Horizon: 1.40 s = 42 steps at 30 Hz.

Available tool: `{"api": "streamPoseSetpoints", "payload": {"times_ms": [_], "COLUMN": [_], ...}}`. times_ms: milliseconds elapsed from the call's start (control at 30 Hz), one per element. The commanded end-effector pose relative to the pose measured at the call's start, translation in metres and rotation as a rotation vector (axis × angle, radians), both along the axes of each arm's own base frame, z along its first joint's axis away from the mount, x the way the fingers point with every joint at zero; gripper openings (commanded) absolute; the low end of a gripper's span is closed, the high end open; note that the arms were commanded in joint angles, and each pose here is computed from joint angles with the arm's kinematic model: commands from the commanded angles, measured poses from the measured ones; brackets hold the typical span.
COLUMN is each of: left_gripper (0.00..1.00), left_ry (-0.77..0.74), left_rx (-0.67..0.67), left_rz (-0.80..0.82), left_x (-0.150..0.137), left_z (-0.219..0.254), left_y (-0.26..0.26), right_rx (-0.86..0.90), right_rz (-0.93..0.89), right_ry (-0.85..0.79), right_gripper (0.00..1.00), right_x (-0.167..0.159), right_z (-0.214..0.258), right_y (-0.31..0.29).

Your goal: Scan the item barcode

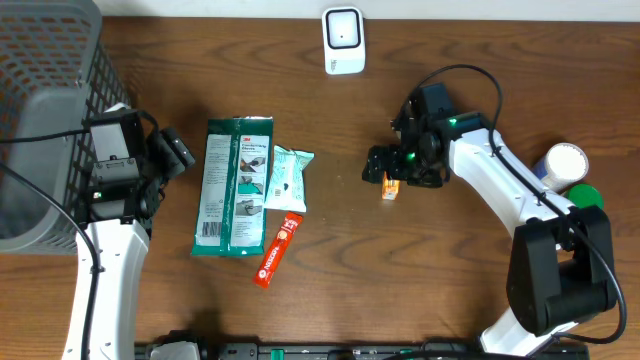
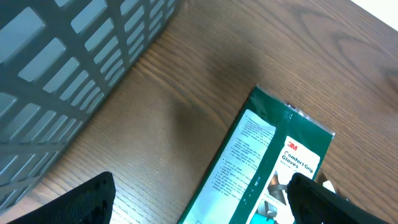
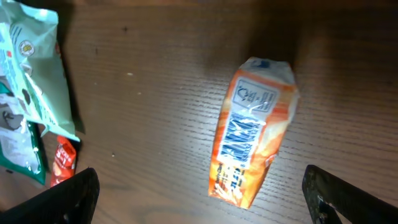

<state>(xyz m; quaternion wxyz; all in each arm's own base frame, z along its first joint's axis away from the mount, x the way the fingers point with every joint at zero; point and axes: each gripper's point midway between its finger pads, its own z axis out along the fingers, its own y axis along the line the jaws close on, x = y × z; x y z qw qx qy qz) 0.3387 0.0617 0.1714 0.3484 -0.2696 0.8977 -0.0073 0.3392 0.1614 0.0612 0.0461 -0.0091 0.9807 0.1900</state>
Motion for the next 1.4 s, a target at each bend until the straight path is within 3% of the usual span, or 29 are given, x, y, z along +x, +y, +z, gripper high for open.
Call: {"api": "streamPoseSetpoints", "payload": {"times_ms": [0,233,533,700,767,967,1067,1367], "left_gripper": [0.88,0.88,0.88,0.88,0.89,0.88,0.88,0.88], "left_ry": [-0.034,-0.034,-0.034,-0.034,-0.034,-0.034,-0.034,-0.034], "left_rx": [0.010,0.010,0.010,0.010,0.010,0.010,0.010,0.010], "left_rz": [0.016,0.016,0.016,0.016,0.016,0.016,0.016,0.016], "left_x": [0.003,0.003,0.003,0.003,0.003,0.003,0.003,0.003], "left_z": [0.014,0.014,0.014,0.014,0.014,0.014,0.014,0.014], "left_y": [0.004,0.004,0.004,0.004,0.004,0.004,0.004,0.004], "right_rx": [-0.018,0.010,0.071,0.074,0.099,0.128,0.097,0.060], "right_rz": [-0.021,-0.034,0.089,0.131,0.094,-0.094,-0.147,-0.202], "right_ry": [0.006,-0.002,-0.050,-0.105,-0.135,-0.145,-0.119,0.008], "right_gripper": [0.99,0.99,0.99,0.89,0.88,0.73,0.63,0.59], "right_x": [0.000,-0.001,-0.011,-0.004,0.005,0.024,0.026,0.019], "right_z": [-0.006,-0.007,-0.002,0.009,0.023,0.044,0.032,-0.021], "right_y": [-0.002,0.017,0.063,0.056,0.045,0.004,-0.006,0.007]}}
